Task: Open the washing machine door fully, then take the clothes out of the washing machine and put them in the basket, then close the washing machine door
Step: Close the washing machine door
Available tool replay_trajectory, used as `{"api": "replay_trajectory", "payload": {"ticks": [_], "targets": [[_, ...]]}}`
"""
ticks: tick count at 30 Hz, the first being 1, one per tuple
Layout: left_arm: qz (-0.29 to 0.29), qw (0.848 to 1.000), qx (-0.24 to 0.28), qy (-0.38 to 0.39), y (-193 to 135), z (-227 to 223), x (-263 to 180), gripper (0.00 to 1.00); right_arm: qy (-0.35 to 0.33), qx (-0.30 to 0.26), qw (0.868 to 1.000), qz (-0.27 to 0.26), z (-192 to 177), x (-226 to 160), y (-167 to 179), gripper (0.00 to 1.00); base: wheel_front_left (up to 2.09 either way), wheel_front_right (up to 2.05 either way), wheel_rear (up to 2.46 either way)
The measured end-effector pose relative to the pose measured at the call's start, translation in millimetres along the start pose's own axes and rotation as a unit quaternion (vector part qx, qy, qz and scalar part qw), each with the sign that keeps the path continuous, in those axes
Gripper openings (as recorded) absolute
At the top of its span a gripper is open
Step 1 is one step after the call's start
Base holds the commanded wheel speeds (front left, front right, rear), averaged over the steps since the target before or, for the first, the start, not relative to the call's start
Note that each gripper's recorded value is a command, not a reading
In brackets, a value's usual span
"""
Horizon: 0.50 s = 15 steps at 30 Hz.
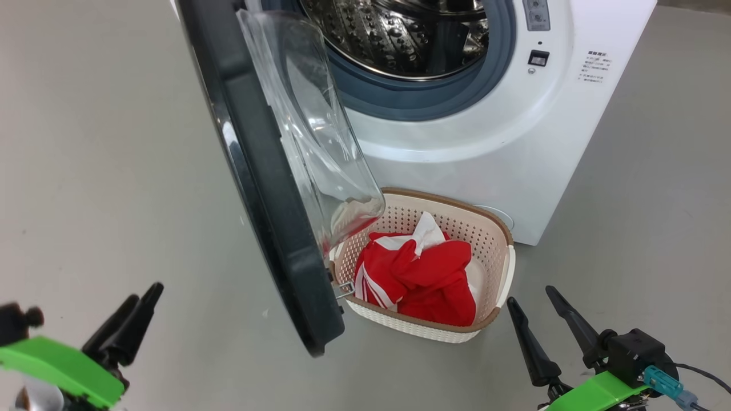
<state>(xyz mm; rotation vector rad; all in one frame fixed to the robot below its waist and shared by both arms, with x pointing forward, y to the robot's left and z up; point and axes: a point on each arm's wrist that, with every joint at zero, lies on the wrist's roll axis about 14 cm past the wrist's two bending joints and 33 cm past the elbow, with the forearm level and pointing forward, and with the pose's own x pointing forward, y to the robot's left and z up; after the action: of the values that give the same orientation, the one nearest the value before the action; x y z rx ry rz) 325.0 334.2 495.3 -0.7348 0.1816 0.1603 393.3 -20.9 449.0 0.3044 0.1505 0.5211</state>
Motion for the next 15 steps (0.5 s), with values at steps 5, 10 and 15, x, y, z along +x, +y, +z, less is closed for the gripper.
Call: {"api": "replay_trajectory", "payload": {"ticks": [5,10,15], "targets": [[0.024,0.999,0.002,-0.031,16,-3,-8,1.00,-0.001,-0.004,1.000,0.003,1,2,0,1.00,0.00,0.00,0.00],[0.049,0.997,0.018,-0.056,32,-9,-16,1.00,-0.002,-0.003,1.000,0.000,3,2,-3,1.00,0.00,0.00,0.00],[0.069,0.995,0.047,-0.056,45,-18,-21,1.00,-0.004,-0.004,1.000,-0.003,4,2,-6,1.00,0.00,0.00,0.00]]}}
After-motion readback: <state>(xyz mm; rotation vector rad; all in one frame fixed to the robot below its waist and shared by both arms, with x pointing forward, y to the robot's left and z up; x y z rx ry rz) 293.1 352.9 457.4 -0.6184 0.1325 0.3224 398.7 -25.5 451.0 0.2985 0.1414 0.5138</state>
